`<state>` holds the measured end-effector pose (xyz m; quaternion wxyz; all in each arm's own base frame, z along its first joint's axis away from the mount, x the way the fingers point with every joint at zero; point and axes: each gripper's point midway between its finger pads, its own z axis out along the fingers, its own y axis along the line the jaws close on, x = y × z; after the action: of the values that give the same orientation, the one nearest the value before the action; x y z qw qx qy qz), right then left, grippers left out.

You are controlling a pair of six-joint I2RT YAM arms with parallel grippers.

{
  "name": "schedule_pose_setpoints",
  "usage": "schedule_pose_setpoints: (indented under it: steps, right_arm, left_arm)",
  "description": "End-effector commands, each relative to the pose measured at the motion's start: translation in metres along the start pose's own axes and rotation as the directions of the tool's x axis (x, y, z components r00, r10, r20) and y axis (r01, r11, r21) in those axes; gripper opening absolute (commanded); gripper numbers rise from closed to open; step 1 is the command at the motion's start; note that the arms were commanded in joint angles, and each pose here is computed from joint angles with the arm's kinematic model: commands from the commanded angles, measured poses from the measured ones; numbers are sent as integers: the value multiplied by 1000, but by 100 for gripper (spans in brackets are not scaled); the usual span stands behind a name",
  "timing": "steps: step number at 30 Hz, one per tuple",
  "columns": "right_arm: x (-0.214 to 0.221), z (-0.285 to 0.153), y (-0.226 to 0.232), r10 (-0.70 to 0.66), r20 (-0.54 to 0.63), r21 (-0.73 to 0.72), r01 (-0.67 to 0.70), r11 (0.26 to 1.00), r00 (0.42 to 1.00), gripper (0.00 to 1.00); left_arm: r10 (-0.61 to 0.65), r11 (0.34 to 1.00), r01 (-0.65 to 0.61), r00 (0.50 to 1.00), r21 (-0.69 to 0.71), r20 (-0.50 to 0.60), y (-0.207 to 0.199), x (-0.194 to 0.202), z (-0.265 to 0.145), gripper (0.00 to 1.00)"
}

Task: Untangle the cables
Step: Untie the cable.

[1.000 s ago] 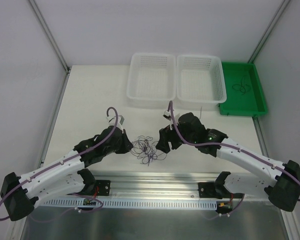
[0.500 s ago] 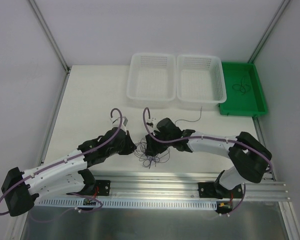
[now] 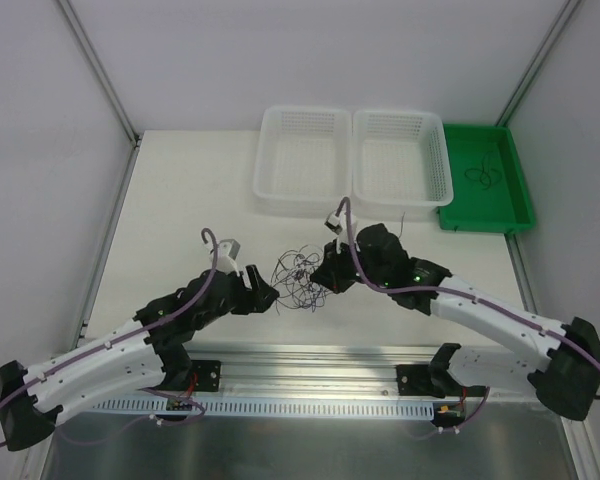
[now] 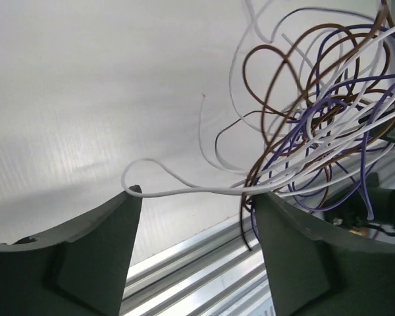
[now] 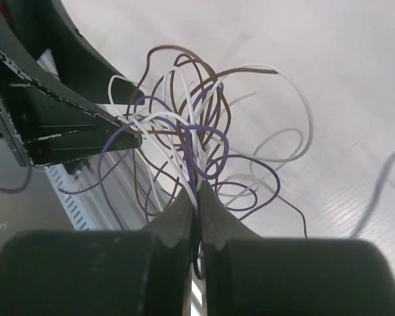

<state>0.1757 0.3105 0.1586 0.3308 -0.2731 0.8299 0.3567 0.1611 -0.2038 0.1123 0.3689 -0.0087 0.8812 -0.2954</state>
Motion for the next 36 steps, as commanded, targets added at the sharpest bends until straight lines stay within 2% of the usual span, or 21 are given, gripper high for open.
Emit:
schedule_pose_setpoints:
  steps: [1, 3, 5, 10, 13, 18, 23, 24, 28, 29, 32, 36]
  right_arm:
    - [-30, -38, 2, -75, 97, 19, 73, 997, 993, 1]
    - [-34, -45, 7, -95, 100, 2, 95, 995, 990, 1]
    - [-32, -48, 8, -99, 85, -2, 100, 995, 991, 1]
    - [-26, -45, -13, -122, 60, 94, 116, 989, 991, 1]
    - [-24, -41, -10, -119, 55, 68, 115, 991, 991, 1]
    - [-21, -42, -14, -123, 49, 86, 119, 989, 991, 1]
    - [-21, -41, -12, -120, 53, 72, 116, 991, 991, 1]
    - [-21, -40, -11, -119, 56, 67, 116, 991, 991, 1]
    - [-21, -39, -12, -118, 56, 70, 114, 991, 991, 1]
    - [-21, -39, -12, -117, 56, 71, 113, 991, 992, 1]
    - [-20, -40, -15, -119, 59, 83, 114, 990, 991, 1]
    - [-18, -39, -19, -118, 58, 102, 112, 989, 991, 1]
  left_arm:
    - [27, 998, -34, 993, 61, 114, -8, -21, -12, 70]
    - [52, 991, -68, 989, 117, 138, -15, -26, -22, 79]
    - [92, 977, -120, 983, 177, 157, -26, -29, -30, 80]
    - [173, 910, -215, 974, 354, 146, -55, -22, -49, 80]
    - [204, 898, -249, 966, 362, 156, -58, -23, -50, 80]
    - [162, 919, -211, 972, 332, 169, -53, -28, -45, 79]
    - [245, 907, -265, 964, 328, 104, -54, -13, -29, 67]
    - [262, 907, -266, 963, 326, 59, -52, -4, -22, 65]
    - [285, 882, -262, 958, 393, -2, -65, 10, -14, 58]
    - [282, 871, -262, 959, 416, 14, -72, 7, -14, 56]
    - [285, 865, -259, 959, 430, 4, -75, 10, -11, 44]
    - [278, 860, -243, 960, 448, -13, -78, 14, -10, 16]
